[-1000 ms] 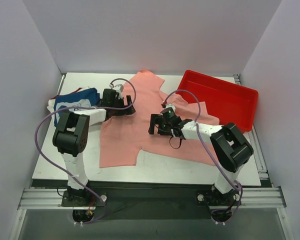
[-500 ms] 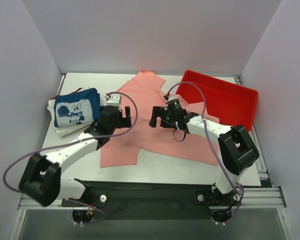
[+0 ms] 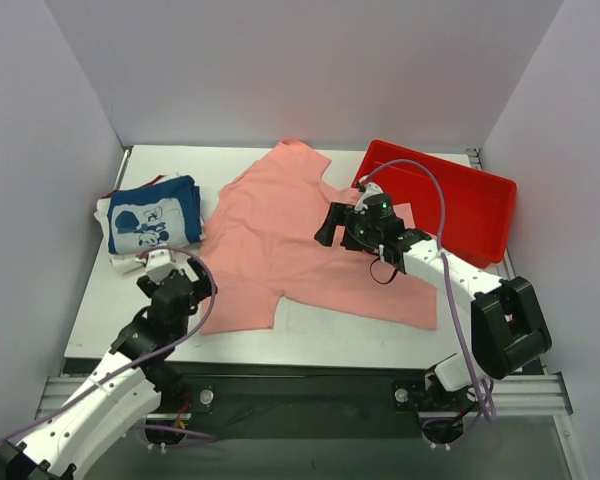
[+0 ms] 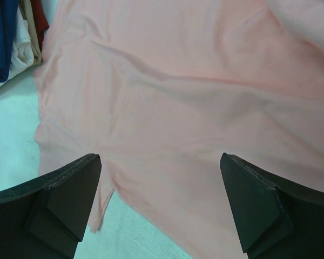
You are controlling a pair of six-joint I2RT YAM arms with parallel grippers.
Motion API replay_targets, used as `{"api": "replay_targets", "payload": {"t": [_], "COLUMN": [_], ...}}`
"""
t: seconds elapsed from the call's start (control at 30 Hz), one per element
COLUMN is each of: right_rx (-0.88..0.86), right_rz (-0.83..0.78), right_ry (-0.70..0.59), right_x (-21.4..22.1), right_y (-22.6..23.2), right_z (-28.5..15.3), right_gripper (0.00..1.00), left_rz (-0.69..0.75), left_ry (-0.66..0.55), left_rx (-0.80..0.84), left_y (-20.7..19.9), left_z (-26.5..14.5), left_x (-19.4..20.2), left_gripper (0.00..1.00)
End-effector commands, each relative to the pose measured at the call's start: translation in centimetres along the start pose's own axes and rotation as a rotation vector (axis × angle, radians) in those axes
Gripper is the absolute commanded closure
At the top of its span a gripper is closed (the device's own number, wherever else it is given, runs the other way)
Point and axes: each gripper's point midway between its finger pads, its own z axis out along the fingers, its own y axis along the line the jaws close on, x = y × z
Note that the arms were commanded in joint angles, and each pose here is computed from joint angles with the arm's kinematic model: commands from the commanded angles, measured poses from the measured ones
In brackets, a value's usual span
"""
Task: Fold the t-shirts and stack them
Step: Flatten out the tshirt
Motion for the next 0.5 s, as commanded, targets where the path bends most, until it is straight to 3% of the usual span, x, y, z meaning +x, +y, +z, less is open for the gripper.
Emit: {"api": "replay_targets", "payload": {"t": [0.0, 0.17, 0.27, 0.47], "right_rx": [-0.044, -0.054, -0.05, -0.03], "right_rz": [0.025, 0.032, 0.031, 0.033], "right_ry": [-0.017, -0.035, -0.055, -0.075], "right_x": [-0.1, 0.1, 0.0, 0.3], "right_y": [0.7, 0.7, 0.4, -0.4], "right_z": [-1.1, -2.1, -2.6, -3.5], "right_gripper": [0.01, 0.01, 0.01, 0.01], "left_rz": [0.022, 0.051, 0.047, 0.062], "left_ry": [0.086, 0.276, 0.29, 0.323], "left_rx": [-0.152, -0.313, -0.34, -0.185], "left_y": [2.0, 2.8, 2.5, 0.0], "left_z": [-0.7, -1.3, -0.9, 0.0], "left_x": [0.3, 2.5, 3.2, 4.2], "left_gripper": [0.03, 0.03, 0.02, 0.03]}}
